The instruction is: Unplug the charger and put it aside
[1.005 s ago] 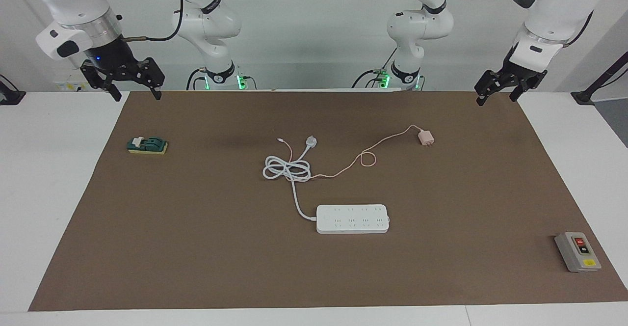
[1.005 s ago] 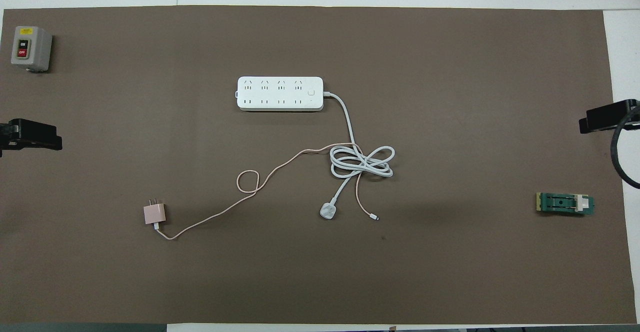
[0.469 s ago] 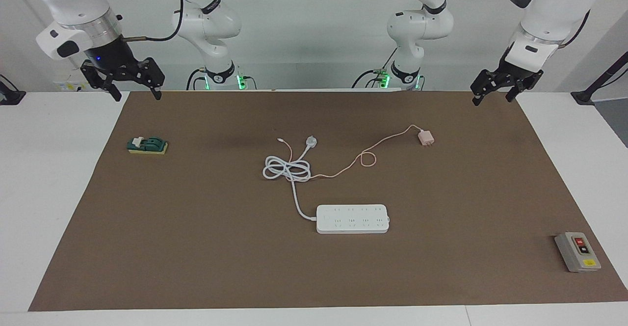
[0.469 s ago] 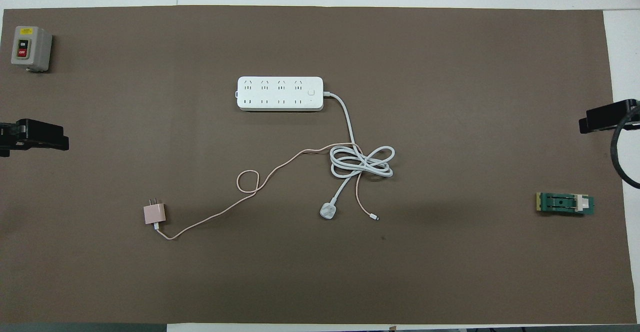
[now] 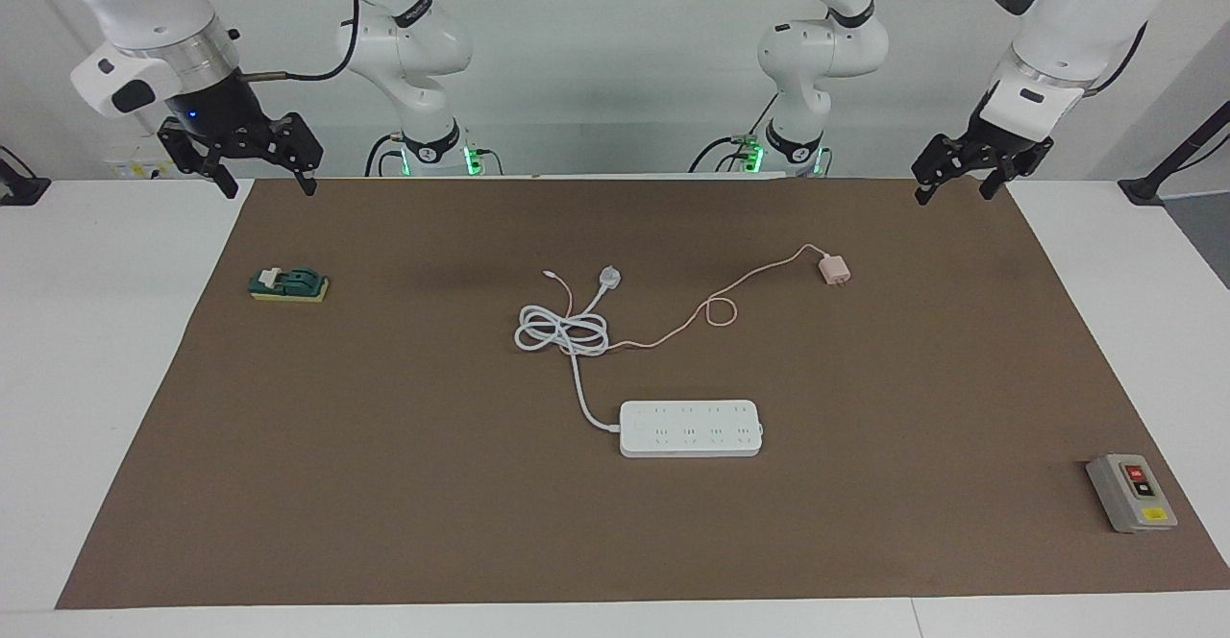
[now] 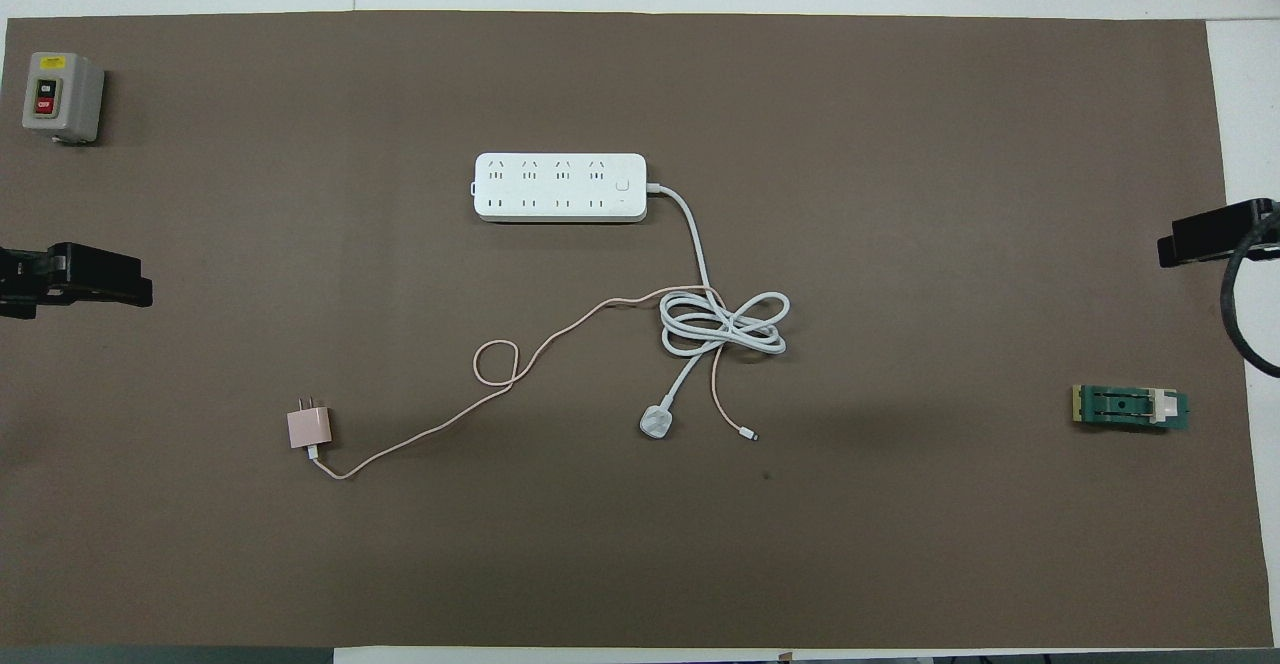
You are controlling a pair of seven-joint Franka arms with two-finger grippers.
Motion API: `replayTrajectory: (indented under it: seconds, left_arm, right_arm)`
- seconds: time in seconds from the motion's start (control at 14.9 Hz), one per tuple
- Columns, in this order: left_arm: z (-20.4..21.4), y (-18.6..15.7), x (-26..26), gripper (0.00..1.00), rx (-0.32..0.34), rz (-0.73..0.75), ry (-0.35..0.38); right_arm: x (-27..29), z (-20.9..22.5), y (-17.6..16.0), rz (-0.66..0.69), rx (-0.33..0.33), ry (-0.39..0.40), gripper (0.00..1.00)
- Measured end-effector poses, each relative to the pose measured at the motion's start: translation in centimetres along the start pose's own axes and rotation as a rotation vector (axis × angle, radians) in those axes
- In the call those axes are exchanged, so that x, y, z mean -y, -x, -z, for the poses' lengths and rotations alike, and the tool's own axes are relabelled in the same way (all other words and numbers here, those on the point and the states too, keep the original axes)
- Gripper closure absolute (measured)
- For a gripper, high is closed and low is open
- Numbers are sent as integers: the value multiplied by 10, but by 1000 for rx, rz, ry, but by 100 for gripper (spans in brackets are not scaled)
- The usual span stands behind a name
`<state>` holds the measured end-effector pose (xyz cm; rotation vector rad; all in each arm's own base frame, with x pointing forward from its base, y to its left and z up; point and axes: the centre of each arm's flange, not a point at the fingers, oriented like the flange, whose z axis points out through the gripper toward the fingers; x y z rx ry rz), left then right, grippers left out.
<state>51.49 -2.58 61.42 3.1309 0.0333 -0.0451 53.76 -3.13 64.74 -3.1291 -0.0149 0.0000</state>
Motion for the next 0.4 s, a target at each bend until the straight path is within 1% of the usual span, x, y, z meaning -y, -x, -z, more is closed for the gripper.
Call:
replayTrajectory:
  seconds: [0.4]
  left_arm:
    - [0,2,-1,0,8,-2,0]
  right_arm:
    - [0,0,0,1,1,0,0]
